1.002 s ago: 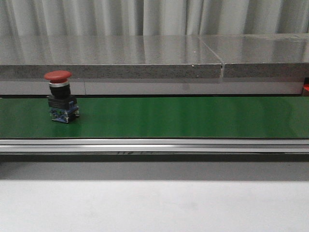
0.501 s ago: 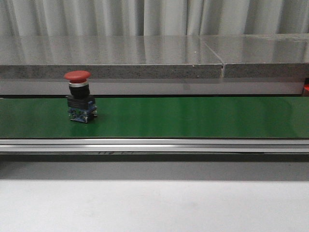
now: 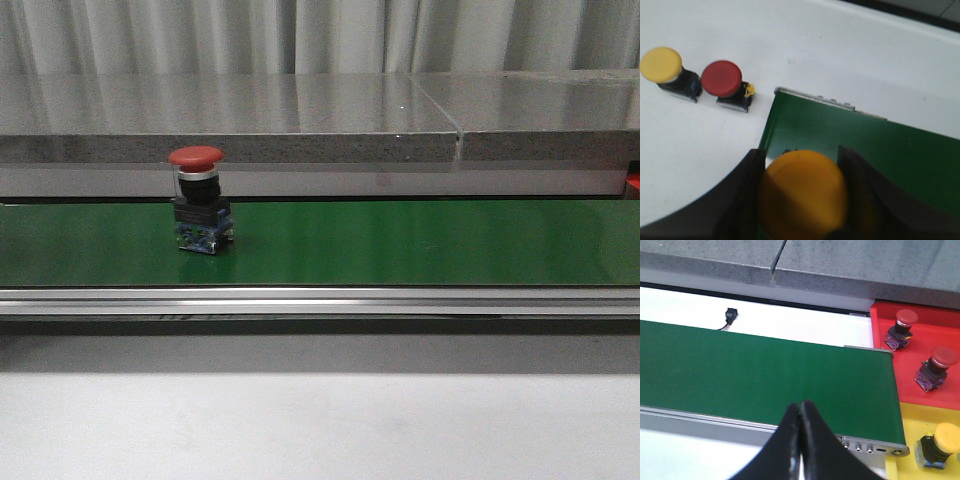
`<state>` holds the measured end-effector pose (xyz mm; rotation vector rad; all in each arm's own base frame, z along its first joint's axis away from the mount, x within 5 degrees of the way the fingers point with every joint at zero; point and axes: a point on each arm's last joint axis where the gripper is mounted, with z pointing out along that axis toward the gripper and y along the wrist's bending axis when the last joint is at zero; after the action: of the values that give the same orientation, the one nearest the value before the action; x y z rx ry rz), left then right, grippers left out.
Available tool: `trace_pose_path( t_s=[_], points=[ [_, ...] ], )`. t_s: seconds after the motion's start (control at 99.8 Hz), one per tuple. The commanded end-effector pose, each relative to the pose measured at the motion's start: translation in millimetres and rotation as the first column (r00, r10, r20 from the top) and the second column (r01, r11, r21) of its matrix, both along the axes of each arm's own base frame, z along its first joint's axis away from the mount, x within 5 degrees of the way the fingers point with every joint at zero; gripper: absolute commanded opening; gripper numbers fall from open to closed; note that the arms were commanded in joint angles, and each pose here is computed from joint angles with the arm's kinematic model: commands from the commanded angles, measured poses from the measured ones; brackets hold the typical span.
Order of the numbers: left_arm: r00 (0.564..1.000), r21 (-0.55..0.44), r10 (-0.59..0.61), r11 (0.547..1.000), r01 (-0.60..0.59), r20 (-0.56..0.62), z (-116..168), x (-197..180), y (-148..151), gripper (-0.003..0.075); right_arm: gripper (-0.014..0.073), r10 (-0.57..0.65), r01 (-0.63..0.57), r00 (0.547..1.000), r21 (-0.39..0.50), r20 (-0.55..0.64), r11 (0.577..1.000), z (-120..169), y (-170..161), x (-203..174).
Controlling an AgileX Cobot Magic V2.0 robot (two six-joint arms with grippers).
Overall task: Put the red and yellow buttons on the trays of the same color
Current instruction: 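Place the yellow button on the green belt and open the left gripper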
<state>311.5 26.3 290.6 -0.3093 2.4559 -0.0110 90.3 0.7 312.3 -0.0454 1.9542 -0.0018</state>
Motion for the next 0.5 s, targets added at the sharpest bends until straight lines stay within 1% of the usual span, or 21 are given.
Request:
trace_pose_path(
  t_s=[0.0,0.18,0.391,0.441,0.491],
  points=[
    [0.997,0.012,-0.013,1.000,0.012,0.076,8,3,-2,-0.0019,-0.0068,-0.019,0.020,0.997,-0.013,0.079,1.000,12,-2,2],
    [0.998,0.011,-0.015,1.000,0.015,0.061,-11,6,-2,-0.0019,-0.0068,-0.019,0.020,0.997,-0.013,0.078,1.000,12,-2,2],
    [0.999,0.008,-0.015,1.000,0.015,0.036,-20,11,-2,-0.0015,-0.0068,-0.019,0.020,0.997,-0.013,0.078,1.000,12,-2,2],
    [0.999,0.008,-0.015,1.000,0.015,0.032,-22,11,-2,-0.0001,-0.0068,-0.019,0.020,0.997,-0.013,0.078,1.000,12,-2,2],
    [0.999,0.008,-0.015,1.000,0.015,0.028,-23,12,-2,0.0039,-0.0068,-0.019,0.020,0.997,-0.013,0.078,1.000,12,-2,2]
  ],
)
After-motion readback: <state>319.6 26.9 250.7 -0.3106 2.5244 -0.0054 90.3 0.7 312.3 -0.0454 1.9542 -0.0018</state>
